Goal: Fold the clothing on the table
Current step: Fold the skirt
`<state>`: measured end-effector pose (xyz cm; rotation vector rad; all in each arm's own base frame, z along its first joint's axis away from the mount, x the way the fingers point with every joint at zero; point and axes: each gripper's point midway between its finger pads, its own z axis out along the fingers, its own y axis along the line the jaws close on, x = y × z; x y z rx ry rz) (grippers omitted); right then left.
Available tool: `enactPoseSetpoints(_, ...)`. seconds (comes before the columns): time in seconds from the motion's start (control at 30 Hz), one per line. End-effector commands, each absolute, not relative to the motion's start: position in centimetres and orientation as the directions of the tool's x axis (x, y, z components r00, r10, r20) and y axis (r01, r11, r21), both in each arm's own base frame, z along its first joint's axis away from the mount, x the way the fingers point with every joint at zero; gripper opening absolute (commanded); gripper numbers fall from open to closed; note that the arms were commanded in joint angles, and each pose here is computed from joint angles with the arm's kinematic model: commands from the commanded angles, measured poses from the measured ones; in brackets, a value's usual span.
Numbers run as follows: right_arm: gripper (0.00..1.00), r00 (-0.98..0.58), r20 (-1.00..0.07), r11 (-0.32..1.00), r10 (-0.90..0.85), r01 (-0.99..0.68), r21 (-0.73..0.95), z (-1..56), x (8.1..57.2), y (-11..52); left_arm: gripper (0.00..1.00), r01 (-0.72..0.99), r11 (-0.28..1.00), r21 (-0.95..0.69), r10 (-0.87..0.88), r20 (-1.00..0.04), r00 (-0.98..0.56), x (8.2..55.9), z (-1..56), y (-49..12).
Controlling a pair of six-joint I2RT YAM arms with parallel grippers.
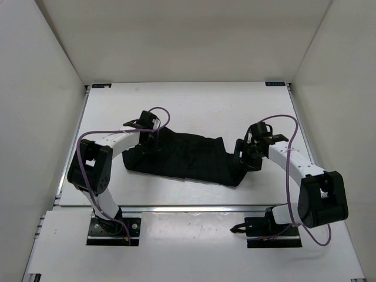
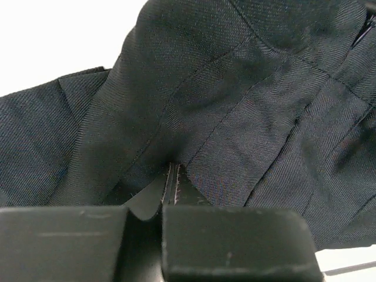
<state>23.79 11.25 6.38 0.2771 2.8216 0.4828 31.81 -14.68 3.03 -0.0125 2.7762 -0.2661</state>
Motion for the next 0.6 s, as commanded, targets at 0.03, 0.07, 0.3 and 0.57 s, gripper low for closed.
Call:
enactPoseSetpoints(0.03,0.66,-0.94,-0.219,0.929,0.26,0.181,0.324,5.7,22.2,11.2,0.0,0.028,0.981,-0.191,-0.045,-0.37,-0.928,31.9,3.7,-14.6)
enactPoseSetpoints(0.07,0.66,-0.94,-0.212,0.926,0.268,0.19,0.327,5.3,21.9,11.3,0.0,0.032,0.981,-0.193,-0.042,-0.367,-0.929,31.8,3.6,-14.7)
enactPoseSetpoints(0.3,0.65,-0.951,-0.184,0.919,0.25,0.173,0.356,3.5,21.2,13.3,0.0,0.031,0.978,-0.204,-0.042,-0.346,-0.937,31.3,2.9,-14.6)
enactPoseSetpoints(0.57,0.57,-0.952,-0.177,0.916,0.248,0.171,0.362,1.7,21.9,13.4,0.0,0.026,0.976,-0.218,-0.036,-0.275,-0.961,29.2,1.0,-14.8)
